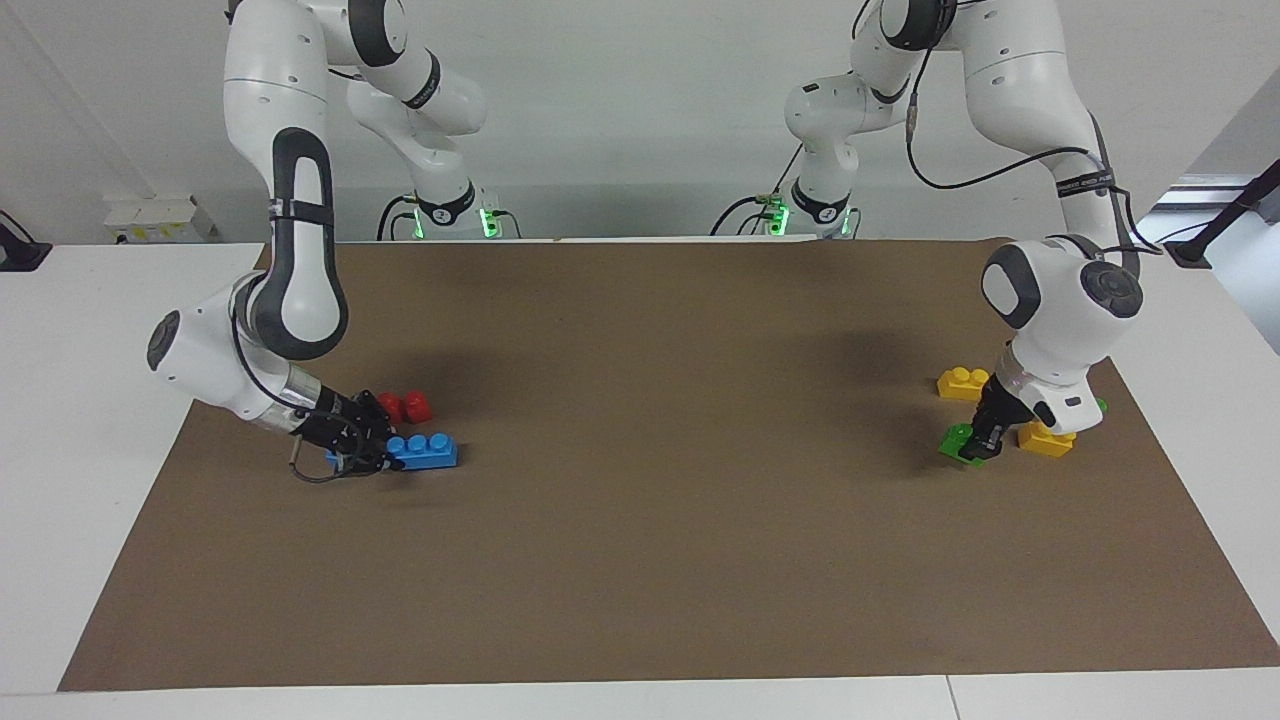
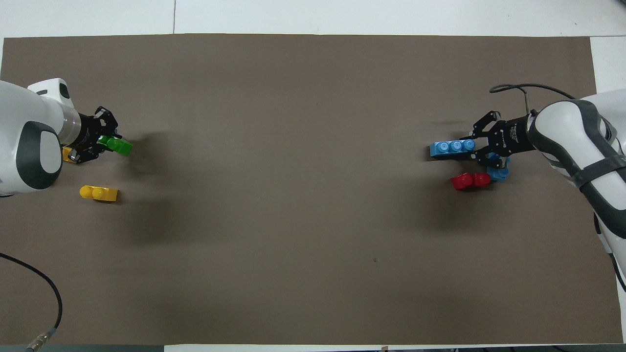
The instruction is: Remove green block with left arm and hold with right
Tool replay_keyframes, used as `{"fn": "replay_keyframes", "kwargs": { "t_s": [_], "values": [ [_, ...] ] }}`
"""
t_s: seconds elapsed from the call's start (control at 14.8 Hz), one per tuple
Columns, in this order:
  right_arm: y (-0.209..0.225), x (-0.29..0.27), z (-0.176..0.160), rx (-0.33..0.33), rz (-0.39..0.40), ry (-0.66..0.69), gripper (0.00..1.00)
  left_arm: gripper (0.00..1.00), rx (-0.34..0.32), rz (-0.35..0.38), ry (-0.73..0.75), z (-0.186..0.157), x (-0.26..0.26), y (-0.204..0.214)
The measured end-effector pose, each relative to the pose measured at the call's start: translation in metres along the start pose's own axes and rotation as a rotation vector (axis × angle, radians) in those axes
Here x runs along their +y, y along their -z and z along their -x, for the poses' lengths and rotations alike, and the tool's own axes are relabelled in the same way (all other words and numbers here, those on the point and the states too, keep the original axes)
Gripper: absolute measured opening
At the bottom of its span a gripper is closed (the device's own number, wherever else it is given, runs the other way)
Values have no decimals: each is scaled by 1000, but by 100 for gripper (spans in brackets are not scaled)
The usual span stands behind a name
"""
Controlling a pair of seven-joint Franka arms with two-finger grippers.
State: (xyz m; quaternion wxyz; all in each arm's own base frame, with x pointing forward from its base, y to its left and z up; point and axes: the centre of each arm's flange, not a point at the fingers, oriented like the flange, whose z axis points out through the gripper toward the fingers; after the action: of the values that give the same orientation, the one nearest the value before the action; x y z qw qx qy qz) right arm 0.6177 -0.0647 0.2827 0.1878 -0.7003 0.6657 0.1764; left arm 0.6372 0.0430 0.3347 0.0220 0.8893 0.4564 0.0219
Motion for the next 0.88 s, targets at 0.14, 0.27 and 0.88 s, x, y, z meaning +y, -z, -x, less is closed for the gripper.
{"fn": "replay_keyframes", "kwargs": {
  "t_s": [0.14, 0.27, 0.88],
  "values": [
    [-1, 1, 0, -1, 3, -1, 35, 36, 7, 0, -10, -4, 0, -5],
    [-2, 1, 1, -2, 3, 1, 49, 36, 10, -7, -22, -4, 0, -9],
    [54, -2, 44, -12, -45, 71, 100, 36, 9, -14, -76, -12, -6, -18]
  ]
}}
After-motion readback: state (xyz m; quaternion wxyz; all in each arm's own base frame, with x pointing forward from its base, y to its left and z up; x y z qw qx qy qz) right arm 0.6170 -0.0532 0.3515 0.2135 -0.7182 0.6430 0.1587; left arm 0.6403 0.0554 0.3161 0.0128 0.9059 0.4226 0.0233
